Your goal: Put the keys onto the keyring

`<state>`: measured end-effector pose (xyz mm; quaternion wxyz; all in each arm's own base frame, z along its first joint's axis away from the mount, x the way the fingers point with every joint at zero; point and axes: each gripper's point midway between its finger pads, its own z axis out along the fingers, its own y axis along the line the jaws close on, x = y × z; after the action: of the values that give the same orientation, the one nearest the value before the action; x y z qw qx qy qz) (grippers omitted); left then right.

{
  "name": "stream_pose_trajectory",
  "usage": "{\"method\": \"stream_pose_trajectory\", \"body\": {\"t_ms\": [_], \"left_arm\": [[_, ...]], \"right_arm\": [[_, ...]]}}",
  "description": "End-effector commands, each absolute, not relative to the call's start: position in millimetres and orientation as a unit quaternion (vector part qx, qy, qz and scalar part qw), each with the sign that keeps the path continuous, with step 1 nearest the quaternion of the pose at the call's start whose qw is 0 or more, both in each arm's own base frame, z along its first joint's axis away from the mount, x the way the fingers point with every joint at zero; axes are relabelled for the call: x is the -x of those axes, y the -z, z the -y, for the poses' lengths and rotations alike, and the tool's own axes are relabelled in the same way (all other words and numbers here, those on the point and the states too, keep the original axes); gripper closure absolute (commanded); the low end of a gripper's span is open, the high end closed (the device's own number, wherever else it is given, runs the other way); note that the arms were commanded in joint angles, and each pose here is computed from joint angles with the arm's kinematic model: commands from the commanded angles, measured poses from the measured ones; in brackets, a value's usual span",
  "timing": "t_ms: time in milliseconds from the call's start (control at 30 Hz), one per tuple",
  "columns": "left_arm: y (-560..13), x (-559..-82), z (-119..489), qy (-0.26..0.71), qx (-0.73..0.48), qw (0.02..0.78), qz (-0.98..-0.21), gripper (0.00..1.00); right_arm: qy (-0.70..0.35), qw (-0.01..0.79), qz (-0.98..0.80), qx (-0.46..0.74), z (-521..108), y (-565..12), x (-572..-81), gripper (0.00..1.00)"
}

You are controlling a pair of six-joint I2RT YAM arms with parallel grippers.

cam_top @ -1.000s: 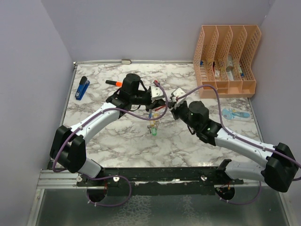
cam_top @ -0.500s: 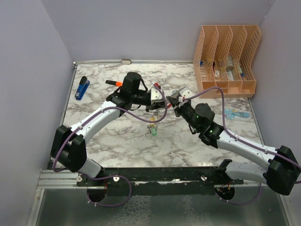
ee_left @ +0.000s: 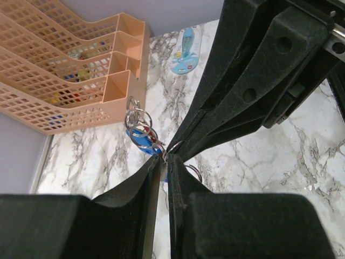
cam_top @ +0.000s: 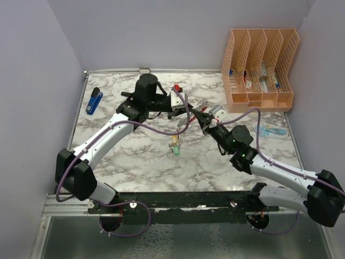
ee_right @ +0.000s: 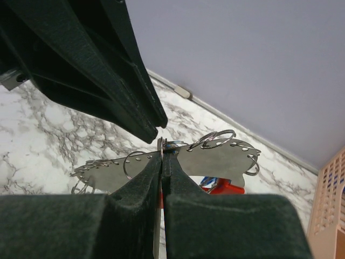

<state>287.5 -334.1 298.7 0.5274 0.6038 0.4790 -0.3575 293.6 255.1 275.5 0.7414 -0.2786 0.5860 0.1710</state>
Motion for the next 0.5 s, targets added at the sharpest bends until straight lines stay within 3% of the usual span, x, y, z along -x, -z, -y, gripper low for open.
{"method": "stream_pose_trajectory", "body": {"t_ms": [0,233,467], "left_arm": [[-336,-291,324,0.333,-0.591,0.567,-0.467,0.86],[-355,-281,314,0.317,-0.620,0.578,-0.426,0.87],[-399,-315,270,0.243,-0.604,0.603,-0.460,0.88]], "right_arm": [[-0.215,0.786,-0.496,0.298,-268,-325,-277,0.99],[-0.249,0.793,-0.459,0.315,-274,-341,-262,0.99],[-0.278,0.796,-0.442,0.306,-272,-354,-251,0.99]]}}
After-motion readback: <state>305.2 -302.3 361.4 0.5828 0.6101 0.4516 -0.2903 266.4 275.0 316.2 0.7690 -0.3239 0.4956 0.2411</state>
